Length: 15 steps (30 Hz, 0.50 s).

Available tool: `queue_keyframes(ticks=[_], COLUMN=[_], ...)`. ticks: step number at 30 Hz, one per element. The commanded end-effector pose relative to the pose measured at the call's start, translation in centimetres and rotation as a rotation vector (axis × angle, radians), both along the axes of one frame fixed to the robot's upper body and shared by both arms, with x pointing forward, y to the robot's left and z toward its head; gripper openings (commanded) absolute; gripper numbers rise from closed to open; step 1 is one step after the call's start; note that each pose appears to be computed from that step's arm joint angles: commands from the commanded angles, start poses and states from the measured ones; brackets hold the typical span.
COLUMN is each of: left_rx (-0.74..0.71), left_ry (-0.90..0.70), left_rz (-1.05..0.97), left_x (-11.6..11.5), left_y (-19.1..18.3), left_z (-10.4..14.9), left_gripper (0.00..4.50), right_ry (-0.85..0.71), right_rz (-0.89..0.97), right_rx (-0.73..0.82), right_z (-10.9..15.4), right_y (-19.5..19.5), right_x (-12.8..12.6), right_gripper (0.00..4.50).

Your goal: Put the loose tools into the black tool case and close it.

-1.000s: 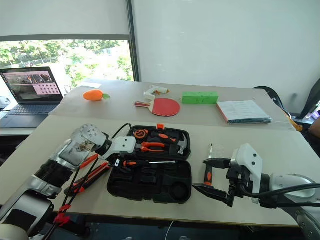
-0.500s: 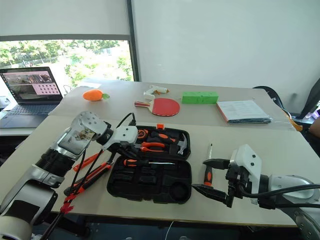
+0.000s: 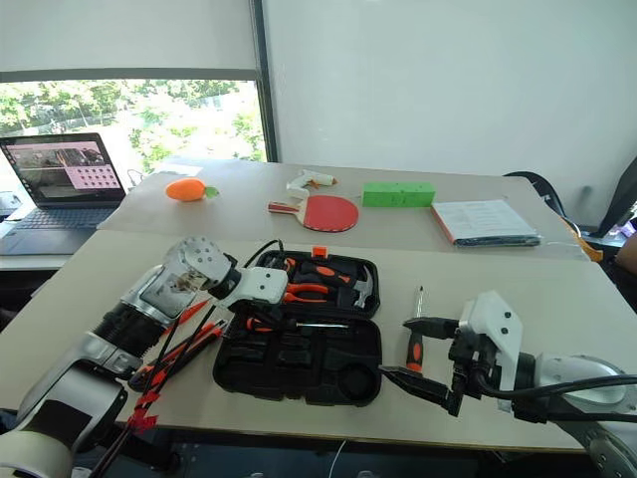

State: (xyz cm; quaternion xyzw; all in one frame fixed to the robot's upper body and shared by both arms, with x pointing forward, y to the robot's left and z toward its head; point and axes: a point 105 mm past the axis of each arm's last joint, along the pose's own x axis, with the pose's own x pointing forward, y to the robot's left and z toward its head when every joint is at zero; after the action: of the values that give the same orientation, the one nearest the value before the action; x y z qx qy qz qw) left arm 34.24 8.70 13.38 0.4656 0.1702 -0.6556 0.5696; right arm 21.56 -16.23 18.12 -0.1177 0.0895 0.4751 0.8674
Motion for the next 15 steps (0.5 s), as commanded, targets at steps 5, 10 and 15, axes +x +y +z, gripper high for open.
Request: queue_keyframes(ticks=[5, 10, 15], left_rx=[0.049, -0.022, -0.137], left_ry=[-0.060, -0.019, 0.043], left_rz=[-0.001, 0.015, -0.011], left_x=[0.7, 0.6, -0.4], left_y=[-0.1, 0.1, 0.2], left_z=[-1.9, -0.1, 2.9], left_gripper=[0.04, 0.04, 0.04], right_ry=[-0.043, -0.043, -0.033], right_rz=[0.022, 0.016, 0.018], right_rx=[-0.008, -0.003, -0.007], right_z=[0.7, 0.7, 0.2], right_y=[0.5, 0.5, 0.4], right_x=[-0.5, -0.6, -0.7], right_gripper=[4.50, 4.50, 4.50])
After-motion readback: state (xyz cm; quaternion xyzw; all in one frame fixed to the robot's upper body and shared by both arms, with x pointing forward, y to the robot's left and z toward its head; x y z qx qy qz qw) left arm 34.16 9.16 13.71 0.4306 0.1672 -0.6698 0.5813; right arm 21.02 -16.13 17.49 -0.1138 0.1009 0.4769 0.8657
